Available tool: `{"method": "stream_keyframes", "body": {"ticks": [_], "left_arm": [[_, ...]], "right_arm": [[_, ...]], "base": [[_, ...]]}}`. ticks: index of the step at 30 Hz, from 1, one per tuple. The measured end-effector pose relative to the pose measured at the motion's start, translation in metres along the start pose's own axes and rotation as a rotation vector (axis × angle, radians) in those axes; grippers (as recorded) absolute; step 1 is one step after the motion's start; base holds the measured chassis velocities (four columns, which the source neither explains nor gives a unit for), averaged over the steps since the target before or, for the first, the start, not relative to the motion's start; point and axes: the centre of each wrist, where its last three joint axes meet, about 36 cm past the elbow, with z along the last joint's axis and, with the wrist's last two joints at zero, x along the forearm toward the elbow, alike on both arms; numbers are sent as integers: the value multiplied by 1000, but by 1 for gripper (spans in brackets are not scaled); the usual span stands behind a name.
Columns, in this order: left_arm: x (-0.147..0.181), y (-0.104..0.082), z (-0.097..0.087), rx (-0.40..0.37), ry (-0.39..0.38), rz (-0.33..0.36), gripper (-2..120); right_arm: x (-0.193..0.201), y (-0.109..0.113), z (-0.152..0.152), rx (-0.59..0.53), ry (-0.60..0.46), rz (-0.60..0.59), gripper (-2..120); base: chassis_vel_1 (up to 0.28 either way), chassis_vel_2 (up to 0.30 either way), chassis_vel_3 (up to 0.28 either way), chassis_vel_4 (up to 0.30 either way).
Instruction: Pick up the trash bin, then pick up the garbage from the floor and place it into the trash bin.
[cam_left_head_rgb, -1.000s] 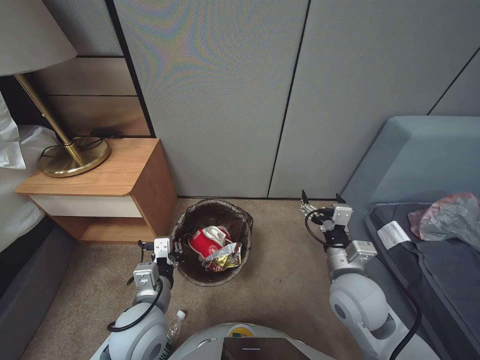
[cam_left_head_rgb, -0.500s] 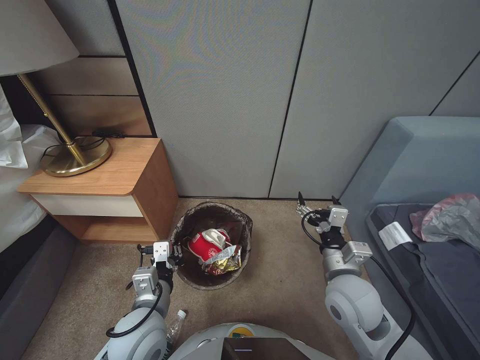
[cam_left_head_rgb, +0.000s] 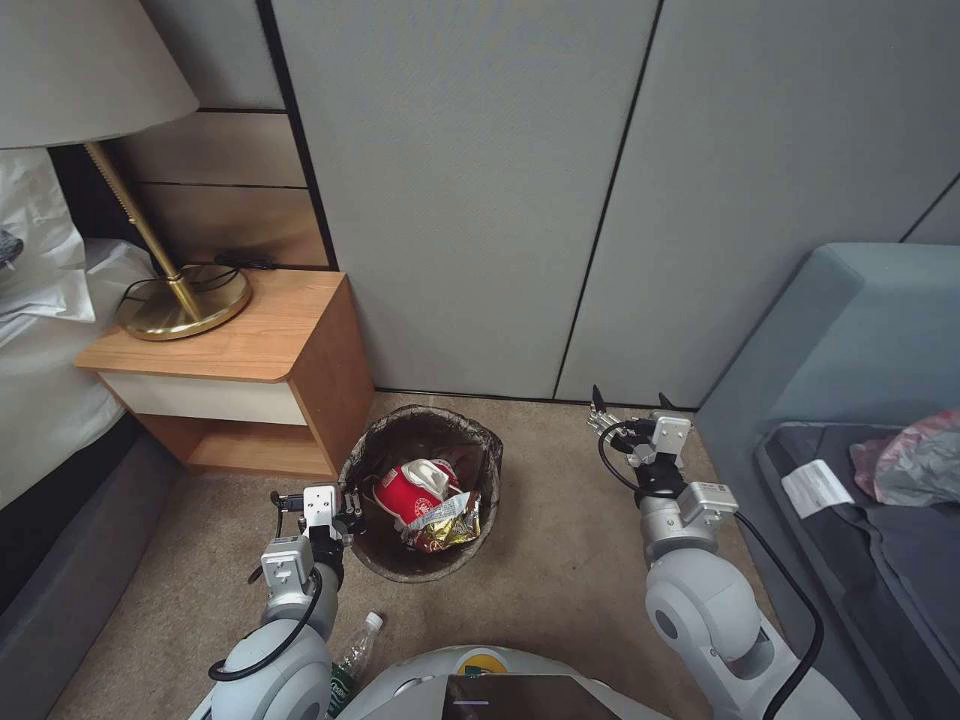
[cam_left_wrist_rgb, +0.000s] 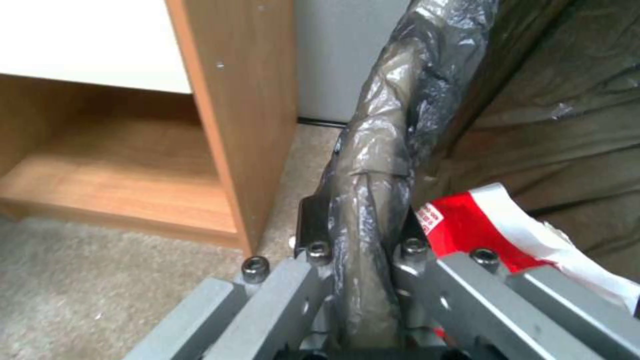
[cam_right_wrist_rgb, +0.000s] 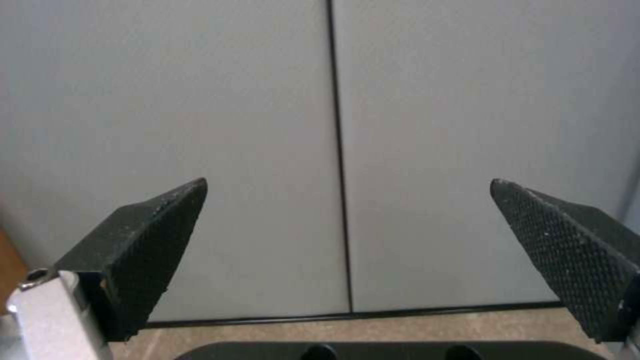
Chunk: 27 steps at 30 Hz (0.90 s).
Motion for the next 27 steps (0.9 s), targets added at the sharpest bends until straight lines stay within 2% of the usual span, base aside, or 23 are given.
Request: {"method": "stream_keyframes", "body": {"ticks": [27], "left_arm": [[-3,2,0,1,-10,-11,0]], "right_arm": [[-5,9,7,-16,18,-7,100]], "base": [[69,67,70,68]]}}
